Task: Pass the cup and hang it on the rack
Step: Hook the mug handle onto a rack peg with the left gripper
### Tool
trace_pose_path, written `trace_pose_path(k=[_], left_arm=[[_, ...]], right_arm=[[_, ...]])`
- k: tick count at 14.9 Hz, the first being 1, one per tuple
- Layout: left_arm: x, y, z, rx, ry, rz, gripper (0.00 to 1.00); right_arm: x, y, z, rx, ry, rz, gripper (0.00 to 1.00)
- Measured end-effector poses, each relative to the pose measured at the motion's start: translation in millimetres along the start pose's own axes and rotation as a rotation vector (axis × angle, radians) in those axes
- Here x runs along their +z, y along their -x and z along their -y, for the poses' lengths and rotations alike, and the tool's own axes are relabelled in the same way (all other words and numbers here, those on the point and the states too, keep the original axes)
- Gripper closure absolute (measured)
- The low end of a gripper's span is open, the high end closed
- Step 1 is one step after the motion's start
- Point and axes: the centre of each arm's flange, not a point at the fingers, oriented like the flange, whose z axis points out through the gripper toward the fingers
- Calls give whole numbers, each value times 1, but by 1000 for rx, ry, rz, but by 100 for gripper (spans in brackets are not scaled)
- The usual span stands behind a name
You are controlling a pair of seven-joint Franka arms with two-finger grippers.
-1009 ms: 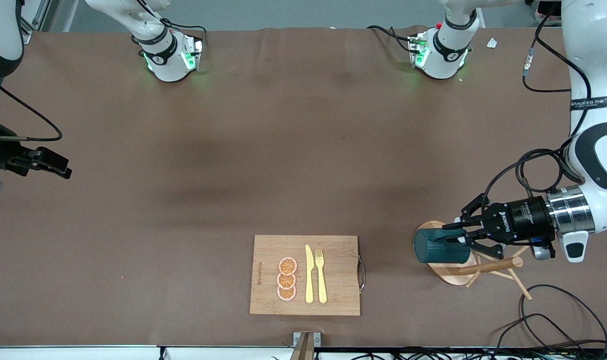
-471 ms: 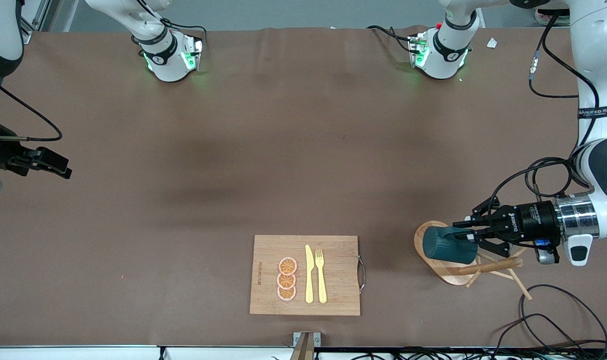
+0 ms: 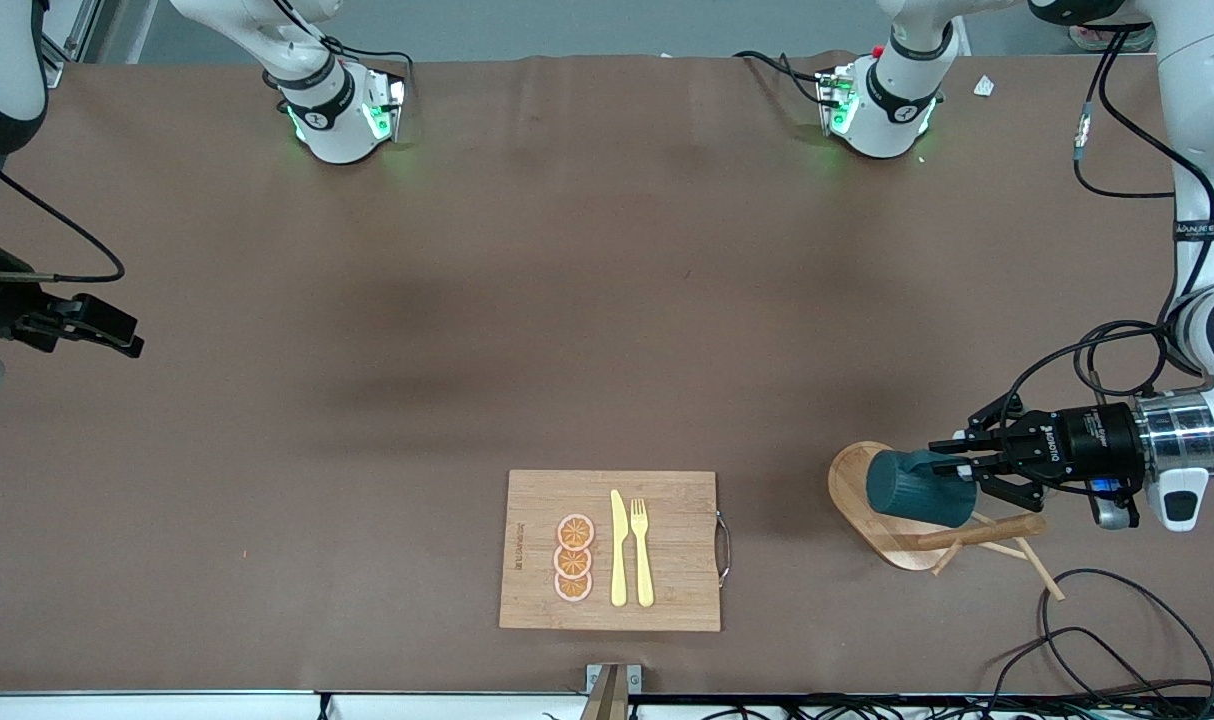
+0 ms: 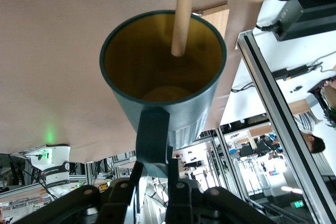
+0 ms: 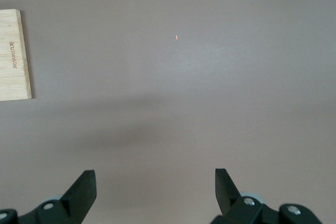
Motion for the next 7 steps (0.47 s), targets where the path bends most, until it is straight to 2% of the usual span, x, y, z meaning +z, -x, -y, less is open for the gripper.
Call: trace_pose_path(k=[3,7], left_arm=[[-17,-16,4,-15,36,35,80],[-23,-31,9,-22,48,44,80]], right_arm=[[0,0,0,0,0,0,0],[0,0,0,0,0,0,0]])
